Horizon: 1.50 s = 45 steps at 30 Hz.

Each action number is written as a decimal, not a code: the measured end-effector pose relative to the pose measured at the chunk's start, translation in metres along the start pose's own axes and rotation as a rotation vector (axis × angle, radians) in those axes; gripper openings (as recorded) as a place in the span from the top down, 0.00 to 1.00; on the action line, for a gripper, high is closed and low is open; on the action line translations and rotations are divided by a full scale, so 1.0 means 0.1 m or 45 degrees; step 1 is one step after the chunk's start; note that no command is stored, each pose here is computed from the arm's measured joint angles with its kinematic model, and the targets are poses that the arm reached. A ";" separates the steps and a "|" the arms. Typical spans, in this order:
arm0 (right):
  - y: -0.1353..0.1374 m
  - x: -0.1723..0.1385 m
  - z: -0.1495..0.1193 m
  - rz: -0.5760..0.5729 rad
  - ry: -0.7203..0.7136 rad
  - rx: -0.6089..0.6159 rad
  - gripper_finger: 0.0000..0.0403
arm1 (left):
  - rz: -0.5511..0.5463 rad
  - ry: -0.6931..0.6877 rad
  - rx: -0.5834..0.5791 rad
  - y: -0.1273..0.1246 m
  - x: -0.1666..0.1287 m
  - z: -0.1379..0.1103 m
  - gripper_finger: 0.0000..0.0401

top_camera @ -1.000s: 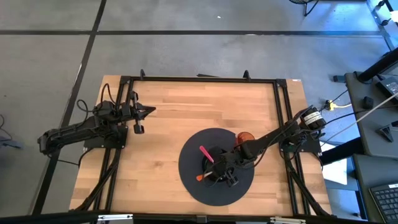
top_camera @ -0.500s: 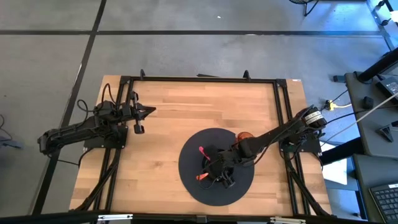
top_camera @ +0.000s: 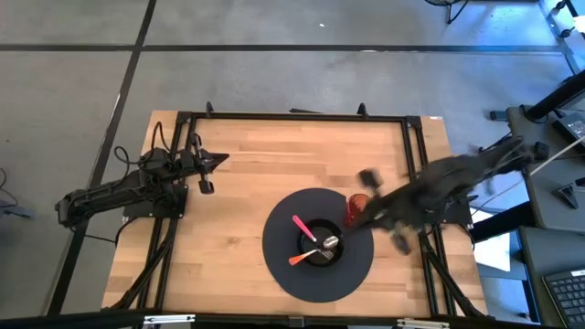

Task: Pick & Place Utensil
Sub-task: Return to Home Position

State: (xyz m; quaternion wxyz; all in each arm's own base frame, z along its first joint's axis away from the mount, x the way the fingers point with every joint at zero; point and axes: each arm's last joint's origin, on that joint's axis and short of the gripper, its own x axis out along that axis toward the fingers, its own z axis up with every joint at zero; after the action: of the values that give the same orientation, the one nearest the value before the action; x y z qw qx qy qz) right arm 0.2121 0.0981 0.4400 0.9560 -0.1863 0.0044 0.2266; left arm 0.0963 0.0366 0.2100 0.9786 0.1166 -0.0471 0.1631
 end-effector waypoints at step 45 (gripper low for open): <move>0.62 -1.22 -2.56 -0.721 -0.219 0.299 1.00 | -0.055 -0.145 0.094 -0.02 -0.16 0.07 0.99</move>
State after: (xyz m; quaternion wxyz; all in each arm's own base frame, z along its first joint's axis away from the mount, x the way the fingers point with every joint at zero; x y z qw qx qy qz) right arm 0.0947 0.0050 0.1907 0.9929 -0.0485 -0.1023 -0.0358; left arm 0.0812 0.0284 0.2146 0.9726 0.1627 -0.0941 0.1368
